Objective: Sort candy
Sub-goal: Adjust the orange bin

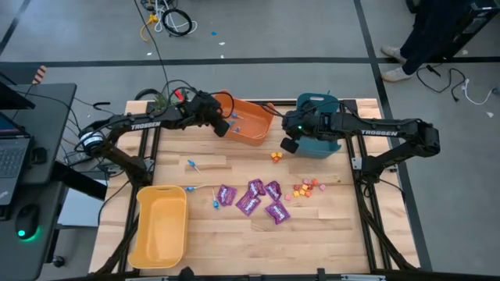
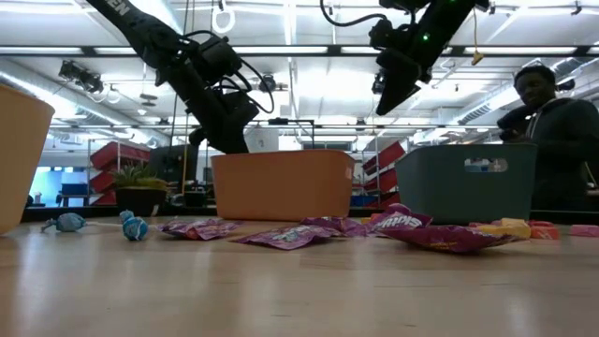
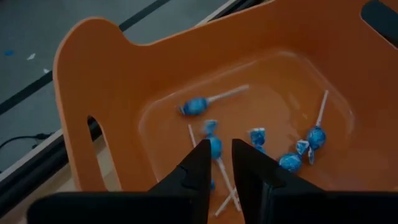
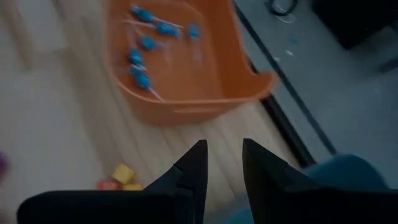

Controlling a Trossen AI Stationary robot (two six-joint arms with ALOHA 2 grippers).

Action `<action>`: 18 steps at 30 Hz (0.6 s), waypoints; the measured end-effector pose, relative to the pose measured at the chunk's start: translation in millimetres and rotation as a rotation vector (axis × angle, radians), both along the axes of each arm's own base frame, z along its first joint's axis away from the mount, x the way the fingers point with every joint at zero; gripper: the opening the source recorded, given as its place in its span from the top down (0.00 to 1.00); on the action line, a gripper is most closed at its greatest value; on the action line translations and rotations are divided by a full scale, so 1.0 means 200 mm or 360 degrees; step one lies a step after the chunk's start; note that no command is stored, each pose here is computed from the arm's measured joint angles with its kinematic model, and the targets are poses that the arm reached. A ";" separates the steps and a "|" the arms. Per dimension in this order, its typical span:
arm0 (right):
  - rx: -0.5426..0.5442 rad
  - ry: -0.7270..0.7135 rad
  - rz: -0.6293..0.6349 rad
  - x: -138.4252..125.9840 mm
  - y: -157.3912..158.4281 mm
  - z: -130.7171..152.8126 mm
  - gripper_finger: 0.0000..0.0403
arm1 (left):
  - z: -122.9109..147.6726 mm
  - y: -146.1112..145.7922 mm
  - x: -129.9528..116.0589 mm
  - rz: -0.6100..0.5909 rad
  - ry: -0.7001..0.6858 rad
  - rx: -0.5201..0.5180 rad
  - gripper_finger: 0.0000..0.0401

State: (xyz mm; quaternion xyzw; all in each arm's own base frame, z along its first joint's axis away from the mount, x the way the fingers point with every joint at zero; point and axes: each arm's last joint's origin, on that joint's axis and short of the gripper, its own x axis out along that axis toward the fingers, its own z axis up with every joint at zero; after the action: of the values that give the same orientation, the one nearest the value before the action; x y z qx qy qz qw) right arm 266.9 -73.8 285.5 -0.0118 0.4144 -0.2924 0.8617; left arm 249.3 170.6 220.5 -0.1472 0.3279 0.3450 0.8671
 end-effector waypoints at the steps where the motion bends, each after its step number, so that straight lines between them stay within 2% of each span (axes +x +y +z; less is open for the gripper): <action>1: 0.0025 -0.0036 0.0030 0.01 0.00 0.00 0.78 | 0.00 0.00 0.00 0.0000 -0.0001 0.0000 0.82; 9: 0.0153 -0.0513 0.0385 0.08 0.04 -0.18 0.78 | 0.05 -0.05 0.01 -0.0101 -0.0110 -0.0050 0.82; 18: 0.0189 -0.0888 0.0337 0.04 0.05 -0.34 0.82 | 0.17 -0.05 0.01 -0.0148 -0.0308 0.0134 0.82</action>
State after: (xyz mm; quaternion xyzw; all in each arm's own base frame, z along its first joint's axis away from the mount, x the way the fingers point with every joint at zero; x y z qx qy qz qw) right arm 274.4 -63.3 217.5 0.0762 0.1746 -0.1682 0.9672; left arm 250.8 160.0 254.6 -0.1278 0.2344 0.3022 0.9151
